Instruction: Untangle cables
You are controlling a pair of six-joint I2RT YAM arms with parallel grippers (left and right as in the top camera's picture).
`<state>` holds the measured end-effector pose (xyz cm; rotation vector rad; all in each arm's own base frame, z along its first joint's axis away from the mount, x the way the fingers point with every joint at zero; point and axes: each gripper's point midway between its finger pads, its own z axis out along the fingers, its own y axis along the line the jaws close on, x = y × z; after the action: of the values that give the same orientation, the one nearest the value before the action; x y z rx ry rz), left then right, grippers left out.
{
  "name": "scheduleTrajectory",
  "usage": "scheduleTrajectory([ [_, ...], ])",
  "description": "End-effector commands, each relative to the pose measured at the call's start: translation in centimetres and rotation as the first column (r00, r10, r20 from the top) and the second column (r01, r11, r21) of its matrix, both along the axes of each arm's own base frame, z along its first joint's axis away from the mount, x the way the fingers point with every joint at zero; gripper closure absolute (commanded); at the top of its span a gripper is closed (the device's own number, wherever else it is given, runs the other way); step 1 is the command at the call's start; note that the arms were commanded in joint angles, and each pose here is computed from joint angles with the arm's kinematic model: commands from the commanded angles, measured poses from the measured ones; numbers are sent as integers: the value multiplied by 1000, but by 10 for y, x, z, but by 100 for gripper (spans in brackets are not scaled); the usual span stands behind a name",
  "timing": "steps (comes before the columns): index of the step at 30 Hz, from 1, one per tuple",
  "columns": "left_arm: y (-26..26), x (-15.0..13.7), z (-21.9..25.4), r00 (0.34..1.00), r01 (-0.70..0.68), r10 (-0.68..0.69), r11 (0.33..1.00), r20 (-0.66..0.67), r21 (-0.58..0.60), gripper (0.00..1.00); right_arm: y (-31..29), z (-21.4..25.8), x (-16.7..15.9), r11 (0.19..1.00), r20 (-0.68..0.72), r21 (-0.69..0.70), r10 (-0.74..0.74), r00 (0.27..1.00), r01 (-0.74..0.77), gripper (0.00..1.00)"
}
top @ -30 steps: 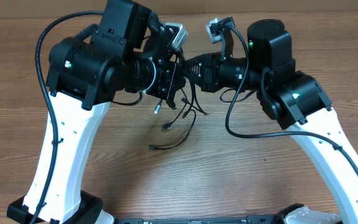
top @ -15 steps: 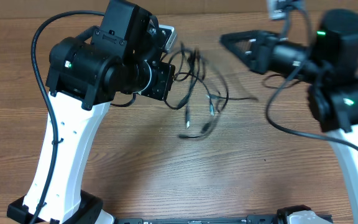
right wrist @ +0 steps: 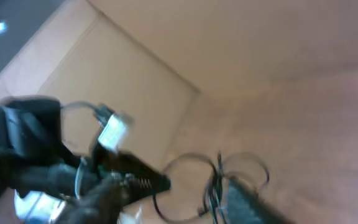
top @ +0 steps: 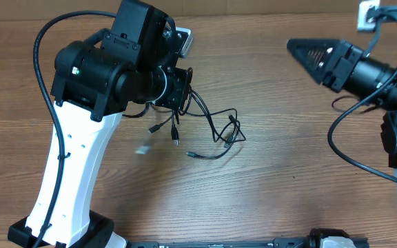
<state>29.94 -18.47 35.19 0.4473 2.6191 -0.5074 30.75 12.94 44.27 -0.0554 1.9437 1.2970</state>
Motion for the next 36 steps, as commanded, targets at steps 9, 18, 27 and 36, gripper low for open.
scheduleTrajectory([
  [9,-54,-12,37,958,284,-266,924,102,-255,96,4,-58,-29,974,-80,-177,127,989,-140,43],
  [18,-78,-29,63,876,482,-429,797,221,-364,96,3,-84,-25,963,-166,-199,151,975,-183,43],
  [27,-89,-37,80,817,577,-488,710,308,-404,96,33,-100,-20,938,-200,-200,245,949,-284,46],
  [36,-96,-38,96,789,614,-495,654,363,-443,96,68,-118,-18,904,-231,-281,263,937,-323,52],
])
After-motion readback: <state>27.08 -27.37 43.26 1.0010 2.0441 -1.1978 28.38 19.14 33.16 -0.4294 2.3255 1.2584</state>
